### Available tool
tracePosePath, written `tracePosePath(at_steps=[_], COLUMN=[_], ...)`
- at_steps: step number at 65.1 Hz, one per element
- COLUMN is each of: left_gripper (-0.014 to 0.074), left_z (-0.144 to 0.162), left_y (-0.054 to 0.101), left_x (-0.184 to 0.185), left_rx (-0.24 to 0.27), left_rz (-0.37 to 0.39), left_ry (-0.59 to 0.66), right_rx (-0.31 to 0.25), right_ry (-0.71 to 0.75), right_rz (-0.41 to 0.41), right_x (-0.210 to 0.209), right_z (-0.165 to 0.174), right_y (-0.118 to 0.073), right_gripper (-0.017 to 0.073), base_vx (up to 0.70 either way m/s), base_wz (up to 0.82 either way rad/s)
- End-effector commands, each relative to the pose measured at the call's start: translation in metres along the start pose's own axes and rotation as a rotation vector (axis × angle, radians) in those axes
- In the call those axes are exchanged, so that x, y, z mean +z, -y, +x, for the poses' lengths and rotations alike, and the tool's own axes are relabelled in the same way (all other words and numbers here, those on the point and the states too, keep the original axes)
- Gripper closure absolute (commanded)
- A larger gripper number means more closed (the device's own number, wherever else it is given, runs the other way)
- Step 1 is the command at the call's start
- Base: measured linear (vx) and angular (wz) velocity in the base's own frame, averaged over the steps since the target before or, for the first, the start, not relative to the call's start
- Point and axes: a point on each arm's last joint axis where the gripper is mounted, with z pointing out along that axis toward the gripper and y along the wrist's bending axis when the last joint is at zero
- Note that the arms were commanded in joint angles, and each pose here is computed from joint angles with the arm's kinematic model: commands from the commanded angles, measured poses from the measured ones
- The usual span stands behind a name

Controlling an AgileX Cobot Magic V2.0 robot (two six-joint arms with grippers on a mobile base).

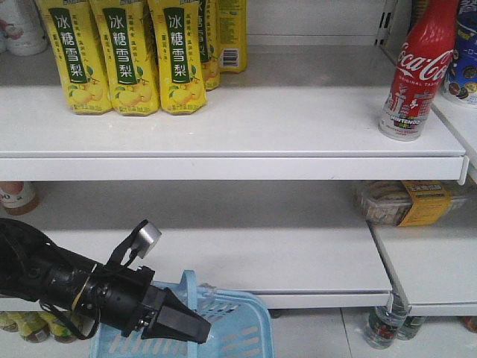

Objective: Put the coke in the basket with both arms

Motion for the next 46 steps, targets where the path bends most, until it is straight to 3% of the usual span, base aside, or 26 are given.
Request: tracePosePath(at_steps=[1, 46], left_gripper=[0.0599, 0.0599], left_z=[-0.0009, -0.0009], left_y=[0.0327, 0.0327], left_x=[-0.0072, -0.0072], left_rx=[0.048, 0.048], left_rz=[0.212, 0.212], left_ry=[-0.007, -0.007], right_rx=[-0.011, -0.011], right_ry=[0.082, 0.082], right_rz=[-0.004, -0.004], right_x=[-0.0010, -0.0010], right_z=[-0.0041, -0.0041], right_y=[-0.0004, -0.0004], right_gripper=[0.0568, 0.0568], base_vx=[0.00, 0.00], base_wz=[0.00, 0.00])
